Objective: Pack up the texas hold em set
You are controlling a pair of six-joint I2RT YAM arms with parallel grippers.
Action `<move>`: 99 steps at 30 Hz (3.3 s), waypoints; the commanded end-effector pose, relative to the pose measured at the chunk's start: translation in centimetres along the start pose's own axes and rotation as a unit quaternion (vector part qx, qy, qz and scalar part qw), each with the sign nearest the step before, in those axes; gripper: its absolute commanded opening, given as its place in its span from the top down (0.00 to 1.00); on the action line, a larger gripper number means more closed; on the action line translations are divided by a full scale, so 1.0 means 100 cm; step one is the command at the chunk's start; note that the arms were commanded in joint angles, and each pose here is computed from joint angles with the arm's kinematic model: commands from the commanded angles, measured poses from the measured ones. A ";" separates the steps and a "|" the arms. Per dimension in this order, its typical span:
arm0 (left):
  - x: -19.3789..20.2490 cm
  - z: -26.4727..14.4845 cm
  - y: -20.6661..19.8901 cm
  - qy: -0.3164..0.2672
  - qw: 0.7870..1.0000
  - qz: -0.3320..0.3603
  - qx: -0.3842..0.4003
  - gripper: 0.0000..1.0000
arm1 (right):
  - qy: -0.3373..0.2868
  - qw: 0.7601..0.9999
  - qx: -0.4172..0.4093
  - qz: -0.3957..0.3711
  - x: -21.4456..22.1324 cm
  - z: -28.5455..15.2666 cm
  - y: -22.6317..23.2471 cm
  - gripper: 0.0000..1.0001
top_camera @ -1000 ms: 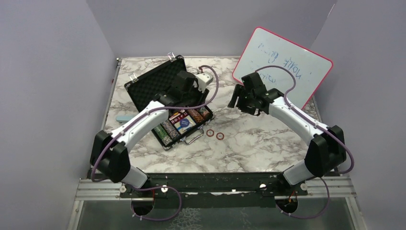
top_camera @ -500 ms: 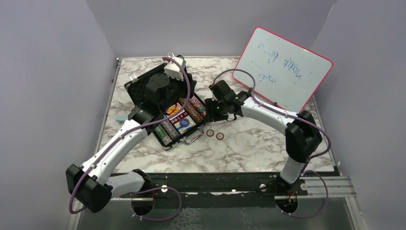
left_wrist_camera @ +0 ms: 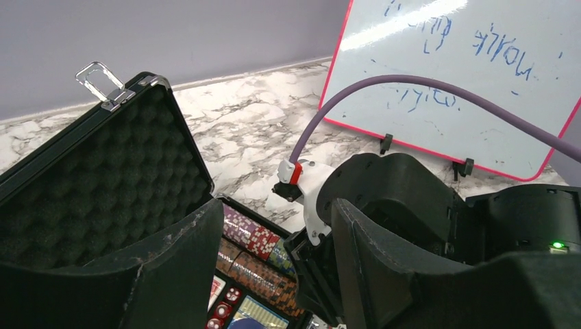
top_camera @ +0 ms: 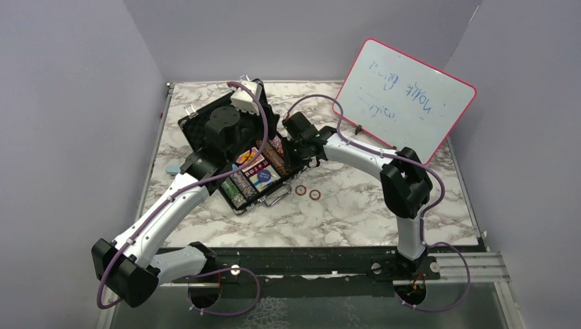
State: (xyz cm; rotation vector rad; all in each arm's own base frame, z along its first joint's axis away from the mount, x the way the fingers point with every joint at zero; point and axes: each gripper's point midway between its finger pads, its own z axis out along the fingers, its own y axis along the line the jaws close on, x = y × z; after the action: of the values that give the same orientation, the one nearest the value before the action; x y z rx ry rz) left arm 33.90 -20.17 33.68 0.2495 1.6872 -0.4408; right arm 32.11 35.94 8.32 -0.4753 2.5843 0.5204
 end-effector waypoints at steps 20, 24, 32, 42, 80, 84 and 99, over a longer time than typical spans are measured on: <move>-0.022 -0.004 0.006 -0.027 0.999 0.003 -0.018 0.38 | -0.010 0.999 0.037 -0.003 -0.008 -0.003 -0.009 0.62; -0.024 -0.006 0.009 -0.030 0.999 0.002 -0.024 0.37 | -0.019 0.999 0.037 0.002 -0.006 -0.019 -0.010 0.54; -0.026 -0.010 0.012 -0.032 0.999 -0.002 -0.033 0.35 | 0.015 0.998 0.053 -0.029 0.033 -0.029 -0.031 0.48; -0.032 -0.012 0.012 -0.042 0.998 -0.015 -0.036 0.31 | 0.076 0.992 0.067 -0.072 0.066 -0.011 -0.035 0.42; -0.052 -0.032 0.027 -0.074 0.994 -0.011 -0.074 0.27 | 0.176 0.968 0.160 -0.084 0.117 0.029 -0.063 0.43; -0.053 -0.032 0.028 -0.075 0.994 -0.009 -0.077 0.27 | 0.182 0.966 0.167 -0.078 0.123 0.030 -0.065 0.51; -0.053 -0.031 0.028 -0.074 0.994 -0.007 -0.077 0.27 | 0.065 0.984 0.159 -0.036 0.057 -0.019 -0.041 0.56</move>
State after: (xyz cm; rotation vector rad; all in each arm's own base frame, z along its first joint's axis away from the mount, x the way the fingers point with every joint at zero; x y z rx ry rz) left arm 33.16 -16.63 36.66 0.1192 1.6150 -0.3430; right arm 27.65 30.84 2.49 -0.5958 2.7634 0.0682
